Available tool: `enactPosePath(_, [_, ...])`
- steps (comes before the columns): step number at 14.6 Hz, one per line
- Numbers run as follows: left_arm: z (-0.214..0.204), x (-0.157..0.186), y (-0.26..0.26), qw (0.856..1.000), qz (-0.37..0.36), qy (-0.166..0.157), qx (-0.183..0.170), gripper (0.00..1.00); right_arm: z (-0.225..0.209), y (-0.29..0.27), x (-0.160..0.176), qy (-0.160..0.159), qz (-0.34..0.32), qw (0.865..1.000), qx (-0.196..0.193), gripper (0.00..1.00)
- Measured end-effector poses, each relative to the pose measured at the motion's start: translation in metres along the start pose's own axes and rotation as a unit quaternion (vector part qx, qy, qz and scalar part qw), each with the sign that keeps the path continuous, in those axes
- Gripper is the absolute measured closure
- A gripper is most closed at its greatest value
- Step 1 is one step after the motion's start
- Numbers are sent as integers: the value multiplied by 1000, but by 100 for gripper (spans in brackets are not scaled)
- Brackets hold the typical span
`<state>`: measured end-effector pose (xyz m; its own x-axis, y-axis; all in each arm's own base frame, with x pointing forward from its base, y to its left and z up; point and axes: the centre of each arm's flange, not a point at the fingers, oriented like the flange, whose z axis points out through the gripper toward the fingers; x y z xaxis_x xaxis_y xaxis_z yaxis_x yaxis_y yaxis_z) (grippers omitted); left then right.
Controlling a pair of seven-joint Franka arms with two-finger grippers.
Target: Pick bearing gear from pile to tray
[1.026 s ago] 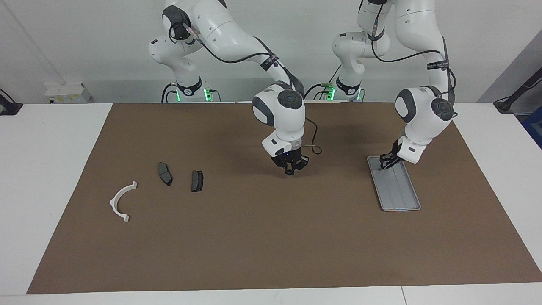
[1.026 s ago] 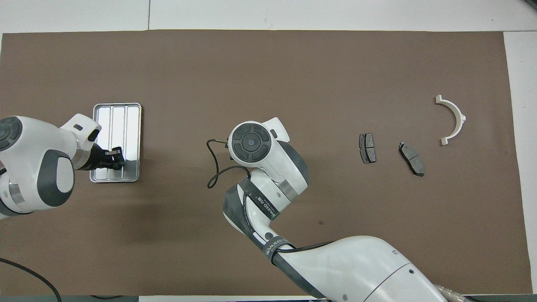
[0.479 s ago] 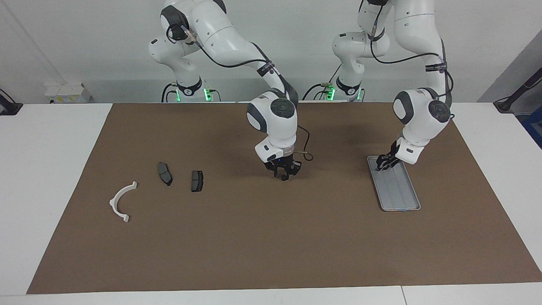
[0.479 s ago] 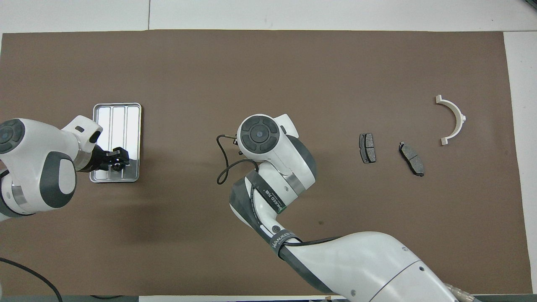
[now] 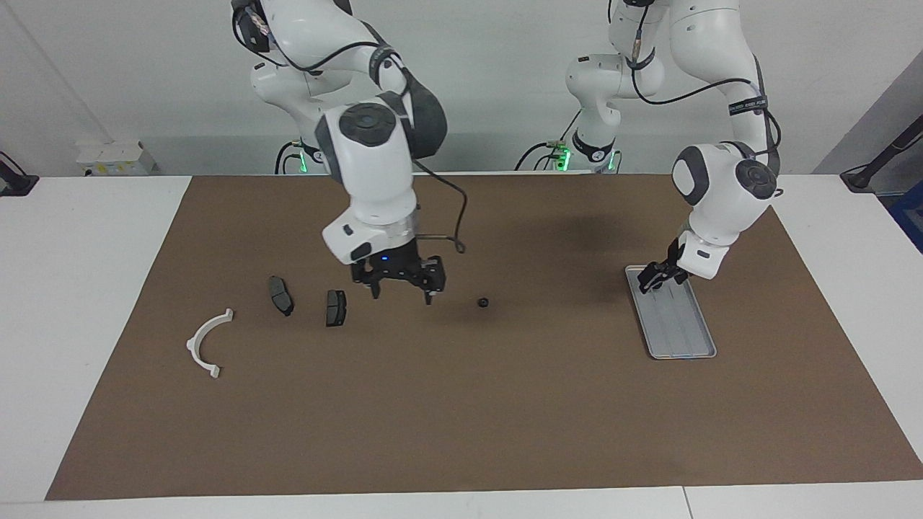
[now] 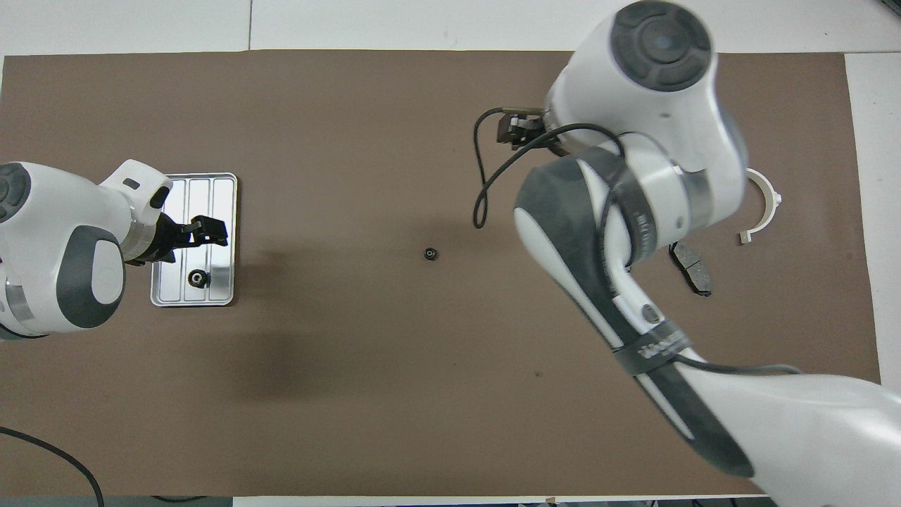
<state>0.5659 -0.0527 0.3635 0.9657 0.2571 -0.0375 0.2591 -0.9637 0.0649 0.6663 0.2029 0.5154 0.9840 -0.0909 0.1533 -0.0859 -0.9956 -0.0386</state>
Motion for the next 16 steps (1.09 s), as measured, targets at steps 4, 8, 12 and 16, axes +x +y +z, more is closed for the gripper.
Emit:
enactPosePath(4, [-13, -51, 132, 997, -75, 8, -7, 0, -35, 163, 38, 16, -127, 992, -17, 0])
enactPosePath(8, [-11, -96, 223, 994, -104, 12, -14, 0, -109, 201, -5, -45, -111, 993, -20, 0])
enactPosePath(12, [42, -126, 302, 992, -121, 19, 6, 0, -156, 203, -62, -124, -51, 991, -26, 0])
enactPosePath(16, [69, -120, 316, 991, -132, 27, 7, 0, -133, 203, -73, -130, -26, 991, -27, 0])
